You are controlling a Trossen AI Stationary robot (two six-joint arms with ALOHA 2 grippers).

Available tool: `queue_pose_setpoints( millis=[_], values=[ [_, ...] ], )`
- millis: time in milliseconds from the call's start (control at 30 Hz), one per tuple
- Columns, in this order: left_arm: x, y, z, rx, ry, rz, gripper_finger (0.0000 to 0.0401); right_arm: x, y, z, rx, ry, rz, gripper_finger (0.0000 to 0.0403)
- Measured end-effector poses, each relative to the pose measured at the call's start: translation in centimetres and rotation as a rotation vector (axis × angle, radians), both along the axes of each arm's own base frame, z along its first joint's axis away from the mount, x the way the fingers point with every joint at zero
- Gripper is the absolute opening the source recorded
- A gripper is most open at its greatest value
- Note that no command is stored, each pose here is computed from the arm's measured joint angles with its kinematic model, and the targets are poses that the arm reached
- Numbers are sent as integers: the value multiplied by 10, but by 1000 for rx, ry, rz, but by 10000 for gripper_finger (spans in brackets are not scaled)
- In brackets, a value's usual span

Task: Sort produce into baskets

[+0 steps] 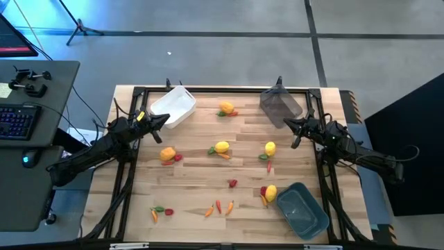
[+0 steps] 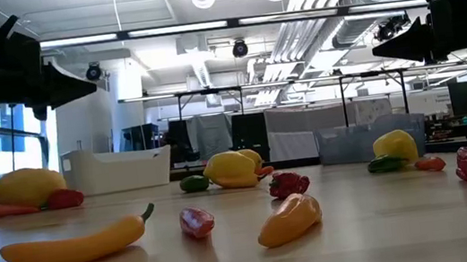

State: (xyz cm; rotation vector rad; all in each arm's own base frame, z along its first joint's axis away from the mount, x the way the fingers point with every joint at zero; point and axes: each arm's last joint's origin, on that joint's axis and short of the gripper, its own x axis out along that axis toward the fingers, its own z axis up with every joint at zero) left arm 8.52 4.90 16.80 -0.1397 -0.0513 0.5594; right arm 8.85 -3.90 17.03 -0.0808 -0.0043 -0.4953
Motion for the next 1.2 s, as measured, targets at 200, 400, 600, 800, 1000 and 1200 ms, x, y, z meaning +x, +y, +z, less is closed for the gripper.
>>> queue_pose_setpoints(
  millis=[200,400,600,800,1000,1200],
  values=[
    [0,0,0,0,0,0,0,0,0,0,0,0,0,0],
    [0,0,0,0,0,-1,0,0,0,0,0,0,0,0],
    [0,0,0,0,0,-1,0,0,0,0,0,0,0,0],
    [0,0,0,-18,-11,-1,0,0,0,0,0,0,0,0],
    [0,0,2,-23,-37,3,0,0,0,0,0,0,0,0],
    [-1,0,11,-24,-156,2,0,0,0,0,0,0,0,0]
  ],
)
